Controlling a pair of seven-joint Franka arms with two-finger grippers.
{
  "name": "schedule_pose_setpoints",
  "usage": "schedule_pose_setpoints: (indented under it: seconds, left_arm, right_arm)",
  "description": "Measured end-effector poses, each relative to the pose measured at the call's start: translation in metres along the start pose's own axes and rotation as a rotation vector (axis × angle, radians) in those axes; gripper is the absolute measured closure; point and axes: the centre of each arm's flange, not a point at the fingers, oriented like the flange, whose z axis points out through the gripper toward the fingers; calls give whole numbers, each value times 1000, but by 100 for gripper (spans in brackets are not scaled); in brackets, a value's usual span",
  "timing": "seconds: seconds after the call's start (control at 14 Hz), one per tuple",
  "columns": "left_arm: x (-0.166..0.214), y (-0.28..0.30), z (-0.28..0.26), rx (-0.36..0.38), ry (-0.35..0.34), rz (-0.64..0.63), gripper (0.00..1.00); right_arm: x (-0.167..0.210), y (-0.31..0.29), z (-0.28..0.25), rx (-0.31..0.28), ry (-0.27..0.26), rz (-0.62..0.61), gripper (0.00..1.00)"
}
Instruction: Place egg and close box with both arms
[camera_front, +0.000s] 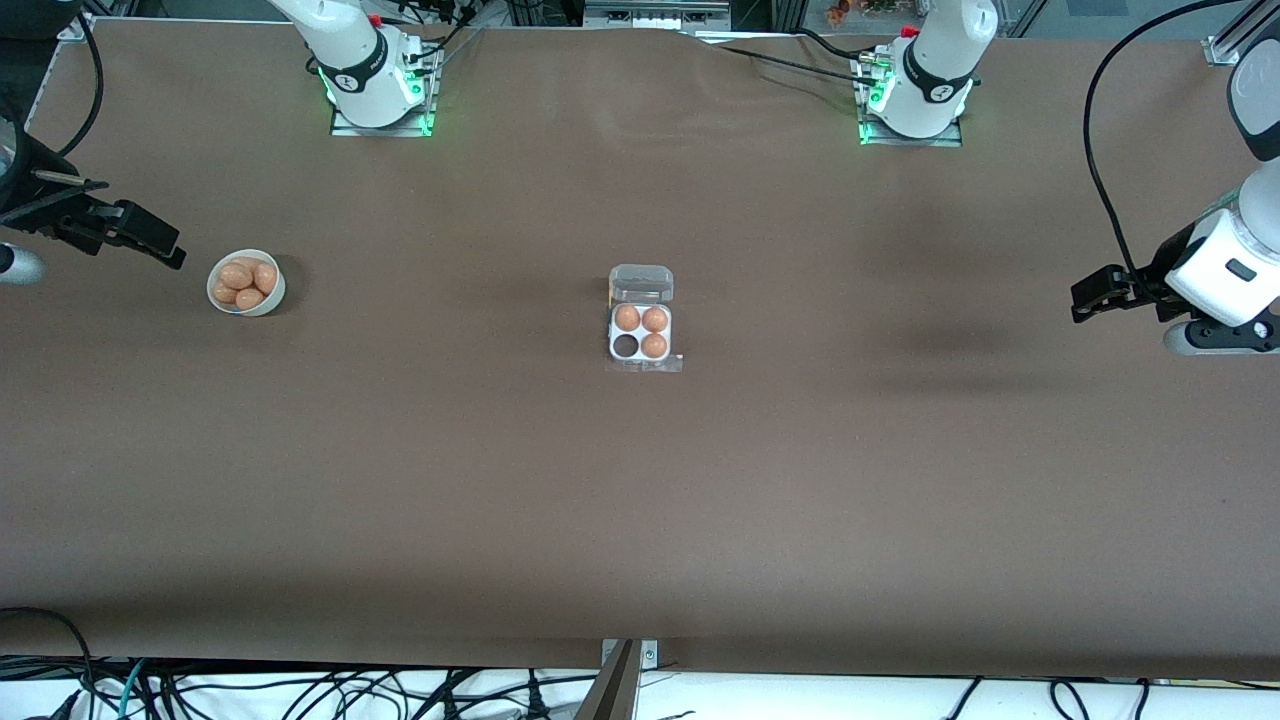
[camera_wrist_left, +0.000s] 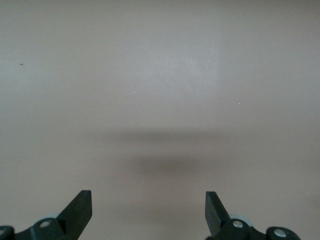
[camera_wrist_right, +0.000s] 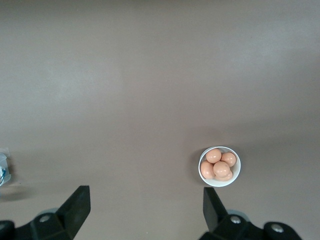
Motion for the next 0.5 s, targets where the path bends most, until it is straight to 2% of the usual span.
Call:
schedule_pose_setpoints:
  seconds: [0.29, 0.5]
  left_arm:
    - [0, 0, 0, 0, 0, 0, 0]
    - [0, 0, 0, 0, 0, 0, 0]
  right_arm:
    - [3, 0, 11, -3, -24, -23, 0]
    - [12, 9, 48, -19, -118, -76, 0]
